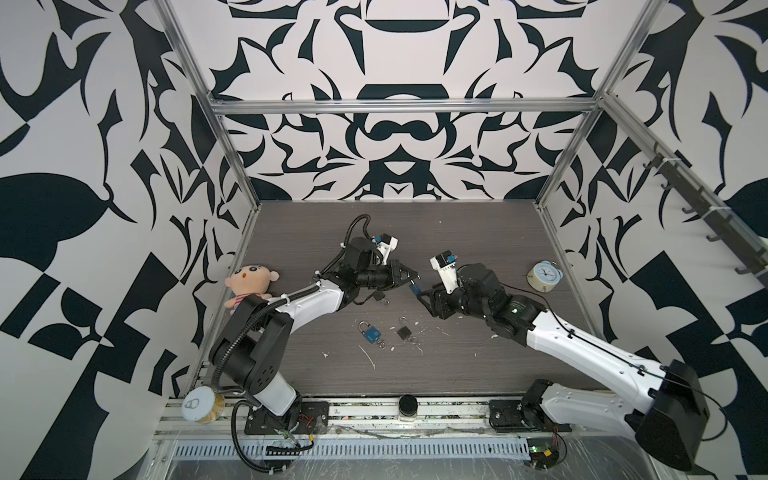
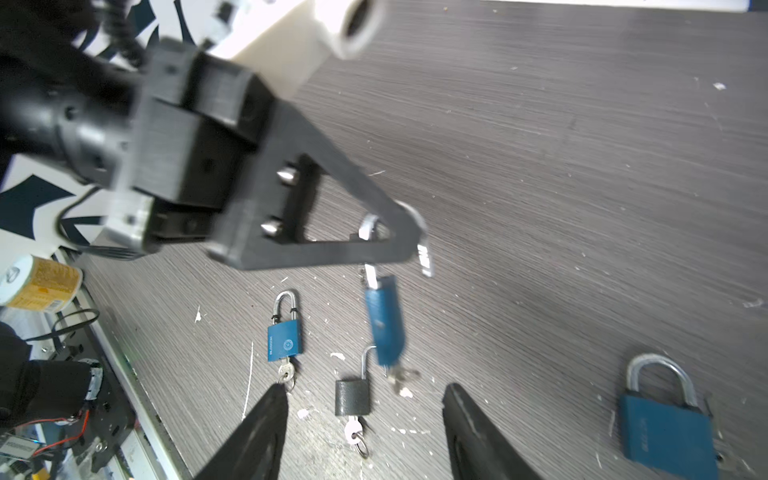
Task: Lock with the key
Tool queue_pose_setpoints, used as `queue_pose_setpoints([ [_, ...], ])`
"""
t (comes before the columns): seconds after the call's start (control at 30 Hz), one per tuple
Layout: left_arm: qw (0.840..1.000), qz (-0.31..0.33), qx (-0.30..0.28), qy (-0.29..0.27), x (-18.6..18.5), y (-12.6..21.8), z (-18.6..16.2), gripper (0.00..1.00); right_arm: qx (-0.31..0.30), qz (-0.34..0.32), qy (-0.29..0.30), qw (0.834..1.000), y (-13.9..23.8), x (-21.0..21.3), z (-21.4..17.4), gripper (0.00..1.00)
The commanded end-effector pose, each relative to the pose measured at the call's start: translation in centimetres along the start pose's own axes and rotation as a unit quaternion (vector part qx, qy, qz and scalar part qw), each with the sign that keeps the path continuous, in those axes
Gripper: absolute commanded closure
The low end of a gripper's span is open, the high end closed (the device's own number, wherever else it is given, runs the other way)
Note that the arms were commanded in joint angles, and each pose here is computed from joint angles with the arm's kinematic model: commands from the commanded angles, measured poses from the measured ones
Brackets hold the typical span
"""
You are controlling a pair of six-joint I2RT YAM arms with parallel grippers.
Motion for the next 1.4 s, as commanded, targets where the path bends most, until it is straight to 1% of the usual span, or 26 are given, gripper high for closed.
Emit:
queue_pose_setpoints([
  [0.0,1.000,0.014,-0.017,0.001,-0.8,1.3,0.5,1.00,-0.047,0.044,-0.019,0.998,1.5,0.2,1.5,0.41],
  [0.13,0.999,0.028,-0.019,0.008,-1.2,2.2,0.5,1.00,-0.072,0.060,-0.022,0.995,2.4,-0.4,1.4,0.45],
  [0.3,0.999,0.037,-0.013,0.014,-2.3,3.0,0.9,1.00,-0.088,0.090,-0.016,0.992,2.8,0.2,1.1,0.47],
  [0.43,0.999,0.034,-0.017,0.013,-3.4,3.4,1.2,1.00,-0.090,0.104,-0.001,0.990,3.2,0.9,1.4,0.47],
  [0.6,0.998,0.042,-0.027,0.024,-4.0,3.5,1.1,1.00,-0.088,0.141,0.012,0.986,3.1,2.4,1.7,0.47],
  [0.97,0.998,0.036,-0.025,0.034,-5.8,2.6,1.1,1.00,-0.085,0.137,0.056,0.985,2.0,4.1,1.9,0.48],
  [1.37,0.999,0.028,-0.020,0.034,-6.7,1.8,1.2,1.00,-0.094,0.127,0.058,0.986,0.8,3.9,2.5,0.59],
])
Point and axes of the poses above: each gripper's point midway between its finger pads, its own y axis back along the fingers, its own x axis along the line the jaws close on, z = x × y, the point moved 1 cm from there along y, back along the fingers, and after that the axes turned 12 degrees about -y, right-handed, at the moved point
